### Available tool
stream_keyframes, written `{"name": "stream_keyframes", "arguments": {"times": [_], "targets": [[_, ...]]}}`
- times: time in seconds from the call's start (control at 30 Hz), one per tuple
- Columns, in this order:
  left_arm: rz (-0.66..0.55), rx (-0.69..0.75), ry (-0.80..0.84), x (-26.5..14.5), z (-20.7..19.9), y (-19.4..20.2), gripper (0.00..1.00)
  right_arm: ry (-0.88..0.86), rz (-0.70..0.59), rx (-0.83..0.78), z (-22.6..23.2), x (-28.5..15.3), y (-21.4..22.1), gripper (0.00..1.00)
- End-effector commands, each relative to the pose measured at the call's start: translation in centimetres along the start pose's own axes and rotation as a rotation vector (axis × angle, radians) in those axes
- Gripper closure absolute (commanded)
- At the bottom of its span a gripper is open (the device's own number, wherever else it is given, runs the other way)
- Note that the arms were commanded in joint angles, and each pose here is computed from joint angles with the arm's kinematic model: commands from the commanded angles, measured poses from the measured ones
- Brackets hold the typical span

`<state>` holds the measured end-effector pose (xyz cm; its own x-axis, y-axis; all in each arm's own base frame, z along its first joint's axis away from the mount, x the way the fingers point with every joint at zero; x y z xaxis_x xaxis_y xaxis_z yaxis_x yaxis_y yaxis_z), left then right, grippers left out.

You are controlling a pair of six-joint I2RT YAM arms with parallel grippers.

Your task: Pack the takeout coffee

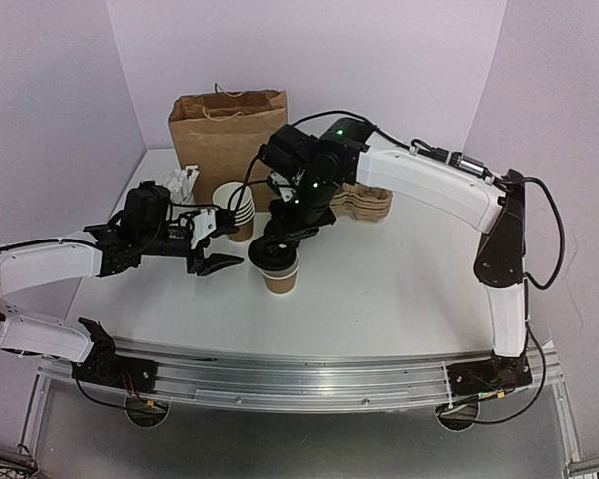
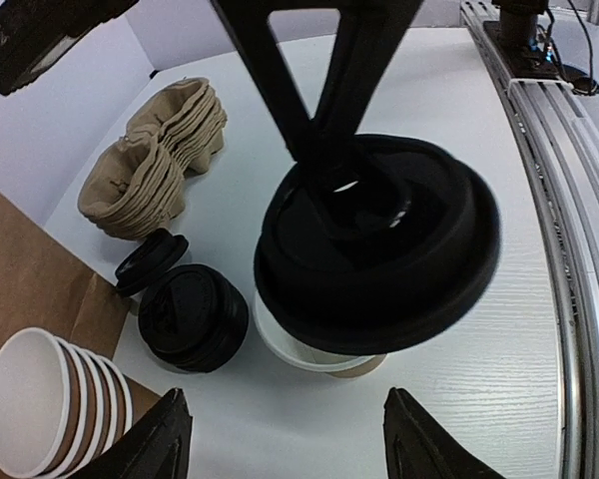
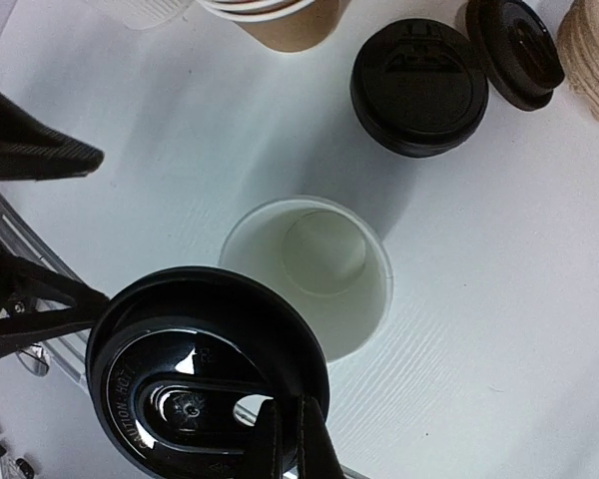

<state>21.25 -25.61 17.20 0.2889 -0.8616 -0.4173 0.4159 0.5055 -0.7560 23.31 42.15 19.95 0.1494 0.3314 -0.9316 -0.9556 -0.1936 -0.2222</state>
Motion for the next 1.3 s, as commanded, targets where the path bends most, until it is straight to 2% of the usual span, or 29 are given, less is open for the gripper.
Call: {"name": "stream_keyframes", "arguments": {"times": [0.0, 0.17, 0.43, 0.83, 1.27], "targets": [[-0.110, 0.139, 0.102, 0.0, -1.0, -1.7, 0.37, 0.132, -0.023, 0.033, -2.4, 1.4, -0.2, 1.00], [-0.147, 0.206, 0.197, 0.3, -2.1, -1.8, 0.40, 0.163, -0.022, 0.044, -2.8, 2.5, -0.3, 1.00], [-0.211, 0.332, 0.266, 1.1, -3.7, -0.9, 0.35, 0.152, -0.025, 0.044, -2.4, 3.9, -0.1, 1.00], [-0.241, 0.358, 0.255, 2.3, -3.7, -0.3, 0.36, 0.117, -0.048, 0.048, -1.8, 5.5, -0.7, 1.00], [-0.248, 0.340, 0.290, 3.5, -3.8, 0.4, 0.43, 0.157, -0.043, 0.040, -2.8, 6.2, -0.2, 1.00]]}}
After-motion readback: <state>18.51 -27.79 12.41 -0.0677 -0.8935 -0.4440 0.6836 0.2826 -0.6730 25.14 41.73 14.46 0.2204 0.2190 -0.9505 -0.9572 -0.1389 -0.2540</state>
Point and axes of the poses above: each gripper's point midway between its finger pads, its own x axis out along the fingers, its own z axis along the line the jaws close on, y = z × x, the point moved 3 cm from there along -x, back along the fingers, and after that the axes turned 15 degrees about x, right-handed, at the moved point
